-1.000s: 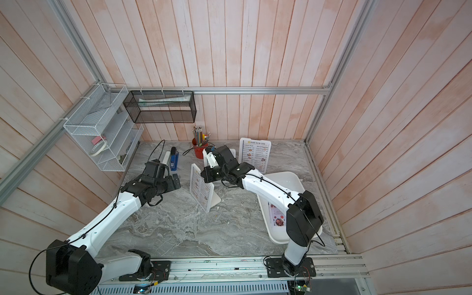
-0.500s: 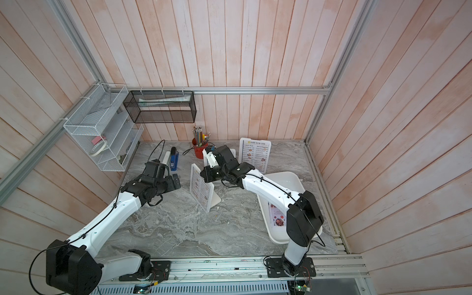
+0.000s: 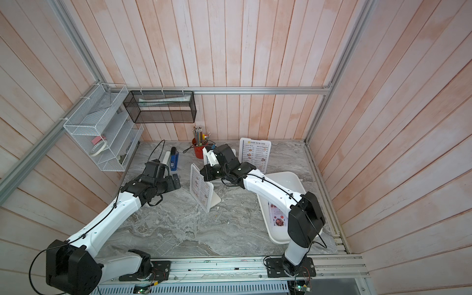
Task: Replace the menus in the menu holders
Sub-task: Take out the menu from the menu holder.
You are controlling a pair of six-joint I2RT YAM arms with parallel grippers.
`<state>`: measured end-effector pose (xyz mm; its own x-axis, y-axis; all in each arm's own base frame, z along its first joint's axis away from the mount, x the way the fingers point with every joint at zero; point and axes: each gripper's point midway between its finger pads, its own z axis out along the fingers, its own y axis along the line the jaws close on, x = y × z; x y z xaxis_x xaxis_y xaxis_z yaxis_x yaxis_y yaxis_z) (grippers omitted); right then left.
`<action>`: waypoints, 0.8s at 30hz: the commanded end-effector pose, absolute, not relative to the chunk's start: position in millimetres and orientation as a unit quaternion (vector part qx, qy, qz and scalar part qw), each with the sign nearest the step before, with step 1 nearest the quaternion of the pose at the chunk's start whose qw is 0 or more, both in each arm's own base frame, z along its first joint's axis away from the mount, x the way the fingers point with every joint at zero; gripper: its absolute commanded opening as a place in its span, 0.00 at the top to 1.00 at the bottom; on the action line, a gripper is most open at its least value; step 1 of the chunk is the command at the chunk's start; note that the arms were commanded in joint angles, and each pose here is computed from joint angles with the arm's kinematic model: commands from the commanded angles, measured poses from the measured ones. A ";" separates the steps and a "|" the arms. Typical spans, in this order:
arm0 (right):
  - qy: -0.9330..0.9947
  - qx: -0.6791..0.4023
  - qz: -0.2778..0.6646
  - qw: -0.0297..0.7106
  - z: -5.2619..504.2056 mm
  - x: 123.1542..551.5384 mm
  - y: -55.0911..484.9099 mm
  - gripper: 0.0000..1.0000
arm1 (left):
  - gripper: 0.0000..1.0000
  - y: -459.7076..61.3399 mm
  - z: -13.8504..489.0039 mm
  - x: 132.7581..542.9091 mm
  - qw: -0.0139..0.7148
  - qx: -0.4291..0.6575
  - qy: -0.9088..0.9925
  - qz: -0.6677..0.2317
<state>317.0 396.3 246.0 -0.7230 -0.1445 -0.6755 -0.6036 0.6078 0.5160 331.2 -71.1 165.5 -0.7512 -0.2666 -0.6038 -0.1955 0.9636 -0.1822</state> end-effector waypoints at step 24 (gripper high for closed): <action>0.790 -0.210 0.375 0.438 407.3 318.0 277.5 1.00 | 0.00 -55.7 210.5 340.8 0.378 -0.136 0.915 -0.035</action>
